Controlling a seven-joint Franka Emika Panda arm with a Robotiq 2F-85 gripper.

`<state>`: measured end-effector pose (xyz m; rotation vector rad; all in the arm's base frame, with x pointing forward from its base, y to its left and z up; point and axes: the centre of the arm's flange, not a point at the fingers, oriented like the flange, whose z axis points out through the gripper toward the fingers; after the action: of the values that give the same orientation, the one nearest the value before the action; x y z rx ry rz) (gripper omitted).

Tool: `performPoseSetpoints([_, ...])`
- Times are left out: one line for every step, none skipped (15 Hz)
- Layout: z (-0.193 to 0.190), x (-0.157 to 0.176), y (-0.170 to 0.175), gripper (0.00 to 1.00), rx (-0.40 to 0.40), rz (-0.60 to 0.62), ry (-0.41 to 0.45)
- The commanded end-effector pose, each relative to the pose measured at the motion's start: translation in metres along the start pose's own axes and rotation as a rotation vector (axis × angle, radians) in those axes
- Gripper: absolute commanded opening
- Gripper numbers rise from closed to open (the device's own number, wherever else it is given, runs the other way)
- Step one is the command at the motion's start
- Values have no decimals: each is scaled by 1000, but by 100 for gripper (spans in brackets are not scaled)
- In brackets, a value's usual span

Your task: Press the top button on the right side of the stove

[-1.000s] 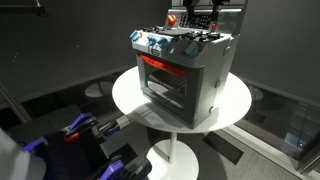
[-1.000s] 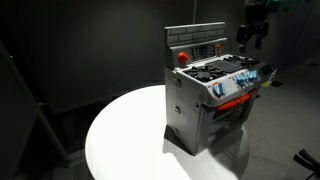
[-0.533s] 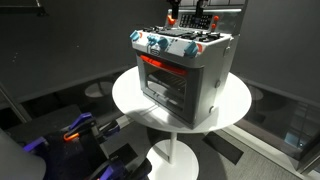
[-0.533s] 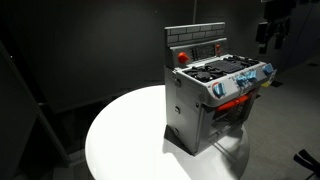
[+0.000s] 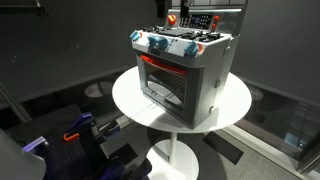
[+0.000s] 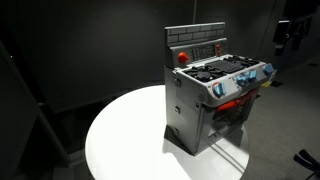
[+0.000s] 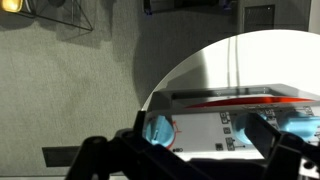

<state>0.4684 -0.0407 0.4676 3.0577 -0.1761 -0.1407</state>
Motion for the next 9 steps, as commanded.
performPoseSetpoints([0, -30, 2, 100, 7, 6, 58])
performPoseSetpoints([0, -33, 2, 100, 8, 5, 64])
performPoseSetpoints([0, -36, 2, 100, 9, 4, 70])
performPoseSetpoints([0, -38, 2, 100, 10, 4, 73])
performPoseSetpoints([0, -38, 2, 100, 10, 6, 73])
performPoseSetpoints([1, -38, 3, 100, 11, 9, 69])
performPoseSetpoints([1, -29, 1, 100, 10, -2, 48])
performPoseSetpoints([2, -30, 1, 100, 10, -2, 48])
performPoseSetpoints([2, -31, 1, 100, 10, -2, 48])
